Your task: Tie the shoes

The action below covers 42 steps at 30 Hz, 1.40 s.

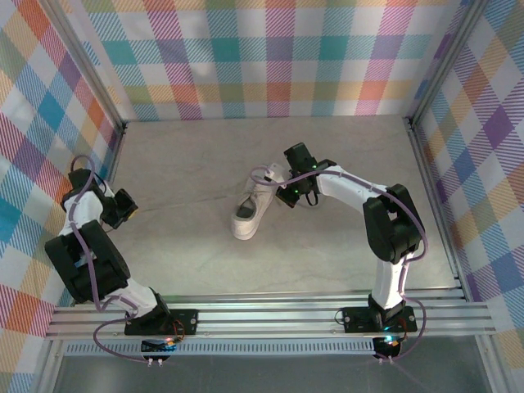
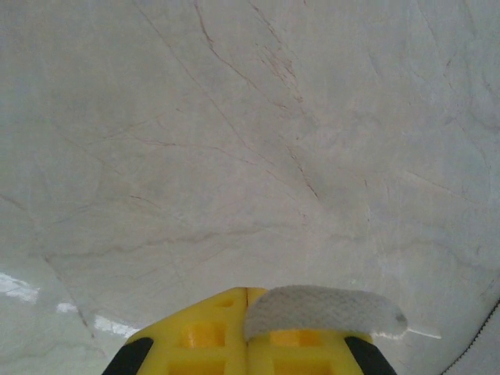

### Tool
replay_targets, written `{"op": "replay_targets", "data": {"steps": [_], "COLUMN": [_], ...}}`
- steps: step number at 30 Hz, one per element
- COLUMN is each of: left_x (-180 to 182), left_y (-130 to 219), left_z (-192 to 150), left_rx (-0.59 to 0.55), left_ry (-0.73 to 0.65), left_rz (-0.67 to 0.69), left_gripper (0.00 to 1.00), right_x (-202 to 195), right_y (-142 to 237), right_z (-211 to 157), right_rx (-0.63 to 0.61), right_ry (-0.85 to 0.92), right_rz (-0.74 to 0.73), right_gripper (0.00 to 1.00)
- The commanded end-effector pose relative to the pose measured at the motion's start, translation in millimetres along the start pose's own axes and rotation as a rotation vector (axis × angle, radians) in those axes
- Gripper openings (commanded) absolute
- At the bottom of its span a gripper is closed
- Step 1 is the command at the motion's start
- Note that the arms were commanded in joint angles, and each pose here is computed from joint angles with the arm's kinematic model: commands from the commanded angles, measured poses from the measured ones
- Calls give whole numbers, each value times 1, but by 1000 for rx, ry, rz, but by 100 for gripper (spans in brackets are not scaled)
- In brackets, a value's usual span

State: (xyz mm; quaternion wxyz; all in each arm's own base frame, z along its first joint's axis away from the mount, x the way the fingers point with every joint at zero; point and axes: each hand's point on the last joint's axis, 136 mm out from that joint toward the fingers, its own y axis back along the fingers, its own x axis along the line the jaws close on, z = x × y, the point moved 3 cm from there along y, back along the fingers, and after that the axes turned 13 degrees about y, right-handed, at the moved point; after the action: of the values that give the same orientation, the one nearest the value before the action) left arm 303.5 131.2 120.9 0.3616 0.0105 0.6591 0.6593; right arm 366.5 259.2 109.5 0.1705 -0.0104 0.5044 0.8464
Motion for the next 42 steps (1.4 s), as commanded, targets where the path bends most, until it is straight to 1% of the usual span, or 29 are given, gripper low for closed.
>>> {"op": "replay_targets", "data": {"steps": [1, 7, 18, 23, 26, 30, 35, 37, 38, 39, 40, 41, 42], "left_x": [18, 29, 48, 51, 40, 19, 18, 17, 17, 16, 14, 10, 7], "left_y": [16, 27, 33, 31, 25, 2, -26, -33, -35, -37, -37, -37, -36], "left_z": [11, 14, 4, -3, -17, -53, -86, -95, -98, -100, -100, -101, -102], "left_rx": [-71, -108, -137, -113, -53, 19, 83, 102, 110, 116, 119, 125, 132], "left_ry": [23, 45, 72, 75, 40, -19, -49, -89, -103, -120, -147, -185, -221], "left_rz": [61, 82, 132, 138, 143, 185, 278, 313, 325, 334, 347, 354, 364], "left_gripper": [0, 0, 0, 0, 0, 0, 0, 0, 4, 13, 27, 35, 40], "right_x": [-2, 0, 2, 2, 3, -2, -15, -21, -23, -25, -27, -28, -29], "right_y": [7, 5, -4, -9, -19, -44, -56, -59, -60, -61, -62, -63, -63], "right_z": [-16, -20, -33, -27, -19, -12, 8, 15, 18, 21, 24, 27, 29], "right_rx": [64, 77, 95, 79, 75, 112, 73, 62, 55, 47, 38, 31, 24], "right_ry": [-22, -25, -76, -110, -147, -187, -202, -193, -186, -179, -174, -170, -169], "right_rz": [-21, -10, 29, 82, 154, 203, 227, 228, 230, 229, 230, 232, 236], "right_gripper": [0, 0, 0, 0, 0, 0, 0, 0, 0, 0, 0, 0, 0]}}
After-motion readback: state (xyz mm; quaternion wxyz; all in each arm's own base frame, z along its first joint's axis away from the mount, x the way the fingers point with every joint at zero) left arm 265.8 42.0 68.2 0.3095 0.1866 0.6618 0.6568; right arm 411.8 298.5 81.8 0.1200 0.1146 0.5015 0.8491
